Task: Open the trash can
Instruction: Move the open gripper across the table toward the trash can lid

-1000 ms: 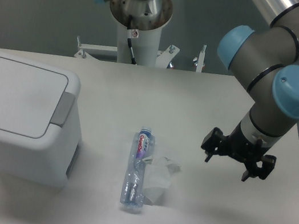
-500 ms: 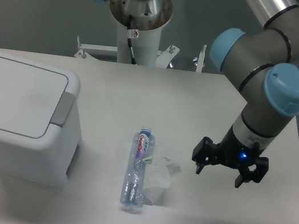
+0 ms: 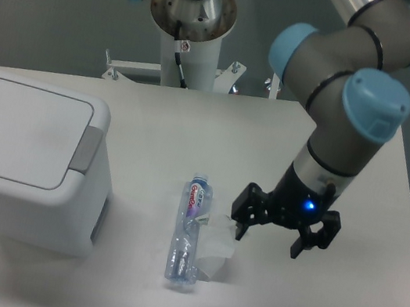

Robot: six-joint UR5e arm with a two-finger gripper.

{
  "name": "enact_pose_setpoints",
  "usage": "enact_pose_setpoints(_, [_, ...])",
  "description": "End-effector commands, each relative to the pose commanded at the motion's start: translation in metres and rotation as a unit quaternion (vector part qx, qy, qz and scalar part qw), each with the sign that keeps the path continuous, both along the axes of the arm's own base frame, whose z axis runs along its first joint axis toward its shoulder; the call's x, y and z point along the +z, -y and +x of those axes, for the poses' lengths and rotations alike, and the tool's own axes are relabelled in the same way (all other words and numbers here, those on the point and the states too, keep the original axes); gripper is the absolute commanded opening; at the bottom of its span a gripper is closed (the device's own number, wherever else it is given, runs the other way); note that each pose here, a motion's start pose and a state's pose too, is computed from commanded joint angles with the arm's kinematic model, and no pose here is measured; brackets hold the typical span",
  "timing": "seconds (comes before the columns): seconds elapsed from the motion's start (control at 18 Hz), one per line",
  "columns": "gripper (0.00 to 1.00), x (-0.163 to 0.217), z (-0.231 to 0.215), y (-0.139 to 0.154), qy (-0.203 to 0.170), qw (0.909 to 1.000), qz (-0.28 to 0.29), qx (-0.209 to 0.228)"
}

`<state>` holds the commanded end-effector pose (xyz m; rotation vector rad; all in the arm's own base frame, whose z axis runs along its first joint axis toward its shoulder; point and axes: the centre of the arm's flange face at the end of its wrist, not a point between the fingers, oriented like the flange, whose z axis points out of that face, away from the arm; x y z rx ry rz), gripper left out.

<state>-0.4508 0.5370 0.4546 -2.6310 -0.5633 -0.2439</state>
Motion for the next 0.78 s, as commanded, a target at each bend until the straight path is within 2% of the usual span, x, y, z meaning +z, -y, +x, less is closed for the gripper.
enact_pose_setpoints(0.17, [1.0, 0.011, 0.028, -0.019, 0.006, 1.0, 0.006, 0.001])
enact_pose_setpoints(0.28, [1.0, 0.021, 0.047, -0.027, 0.014, 0.9995, 0.023, -0.014])
enact_pose_setpoints(0.56, [1.0, 0.04, 0.076, -0.021, 0.053, 0.9957, 0.071, -0.026])
enact_pose_setpoints(0.78, [1.0, 0.051, 0.1, -0.002, 0.049, 0.9958, 0.072, -0.025])
